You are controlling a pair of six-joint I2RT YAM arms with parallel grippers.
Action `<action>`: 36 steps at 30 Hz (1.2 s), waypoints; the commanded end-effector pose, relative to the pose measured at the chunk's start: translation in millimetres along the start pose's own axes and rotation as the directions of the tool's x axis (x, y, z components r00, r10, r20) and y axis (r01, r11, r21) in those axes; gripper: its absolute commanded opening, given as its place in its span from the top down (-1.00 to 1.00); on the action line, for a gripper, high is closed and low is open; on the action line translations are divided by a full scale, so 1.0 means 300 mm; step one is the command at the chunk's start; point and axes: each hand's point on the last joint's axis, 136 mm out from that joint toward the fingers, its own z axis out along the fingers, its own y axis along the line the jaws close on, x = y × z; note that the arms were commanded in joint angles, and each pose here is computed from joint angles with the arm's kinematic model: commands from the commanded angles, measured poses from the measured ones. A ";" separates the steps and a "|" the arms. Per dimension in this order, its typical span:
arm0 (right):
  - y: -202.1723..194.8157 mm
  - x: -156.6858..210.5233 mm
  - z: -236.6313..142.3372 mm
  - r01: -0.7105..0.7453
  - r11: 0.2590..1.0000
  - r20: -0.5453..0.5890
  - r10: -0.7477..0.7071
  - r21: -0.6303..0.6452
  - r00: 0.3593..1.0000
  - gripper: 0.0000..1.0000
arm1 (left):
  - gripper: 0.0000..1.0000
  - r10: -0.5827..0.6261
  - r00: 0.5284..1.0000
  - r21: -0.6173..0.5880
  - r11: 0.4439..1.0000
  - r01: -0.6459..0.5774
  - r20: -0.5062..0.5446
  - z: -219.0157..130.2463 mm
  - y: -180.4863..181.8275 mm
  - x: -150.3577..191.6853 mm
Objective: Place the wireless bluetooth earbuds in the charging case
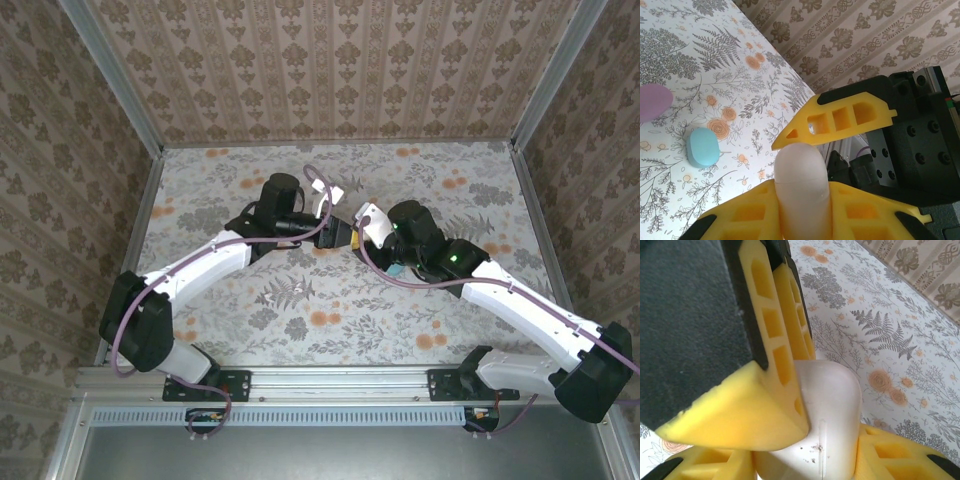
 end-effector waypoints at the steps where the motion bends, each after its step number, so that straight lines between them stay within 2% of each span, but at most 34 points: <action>1: -0.015 -0.051 -0.033 -0.014 1.000 0.066 0.012 0.026 0.998 0.12 | 0.66 0.056 0.998 0.021 0.998 -0.056 0.017 -0.016 -0.040 -0.030; 3: -0.017 -0.059 -0.047 -0.026 0.999 0.080 0.023 0.028 0.996 0.05 | 0.69 0.072 0.996 0.004 0.997 -0.072 0.053 -0.033 -0.043 -0.053; 7: -0.023 -0.093 -0.108 -0.122 0.992 0.135 0.119 0.020 0.984 -0.30 | 0.74 0.152 0.972 -0.061 0.988 -0.143 0.179 -0.101 -0.049 -0.129; 9: -0.020 -0.124 -0.151 -0.214 0.976 0.180 0.216 -0.029 0.960 -0.39 | 0.74 0.236 0.937 -0.105 0.971 -0.215 0.259 -0.146 -0.065 -0.166; 11: -0.029 -0.165 -0.195 -0.343 0.932 0.228 0.361 -0.114 0.904 -0.42 | 0.71 0.370 0.870 -0.150 0.929 -0.339 0.327 -0.188 -0.103 -0.190; 14: -0.090 -0.215 -0.227 -0.588 0.761 0.232 0.645 -0.272 0.728 -0.46 | 0.65 0.575 0.720 -0.222 0.817 -0.533 0.387 -0.237 -0.172 -0.191; 16: -0.132 -0.248 -0.224 -0.720 0.575 0.174 0.813 -0.390 0.555 -0.44 | 0.62 0.673 0.619 -0.304 0.738 -0.603 0.404 -0.265 -0.190 -0.194; 18: -0.155 -0.302 -0.222 -0.762 0.416 0.122 0.903 -0.496 0.413 -0.43 | 0.62 0.735 0.548 -0.338 0.674 -0.657 0.400 -0.272 -0.215 -0.189; 20: -0.165 -0.367 -0.230 -0.754 0.301 0.085 0.946 -0.584 0.312 -0.45 | 0.61 0.768 0.506 -0.369 0.636 -0.678 0.392 -0.273 -0.229 -0.191; 22: -0.175 -0.394 -0.205 -0.775 0.149 -0.001 0.982 -0.614 0.189 -0.46 | 0.61 0.790 0.474 -0.398 0.608 -0.687 0.390 -0.271 -0.243 -0.194; 25: -0.174 -0.412 -0.169 -0.773 -0.012 -0.103 0.992 -0.634 0.068 -0.49 | 0.59 0.801 0.444 -0.434 0.593 -0.678 0.401 -0.272 -0.244 -0.200; 28: -0.152 -0.422 -0.145 -0.767 -0.100 -0.170 0.985 -0.634 0.013 -0.51 | 0.58 0.802 0.434 -0.457 0.593 -0.662 0.411 -0.276 -0.242 -0.209; 36: -0.086 -0.425 -0.094 -0.782 -0.161 -0.254 0.967 -0.602 -0.004 -0.53 | 0.56 0.796 0.418 -0.504 0.603 -0.619 0.438 -0.288 -0.230 -0.230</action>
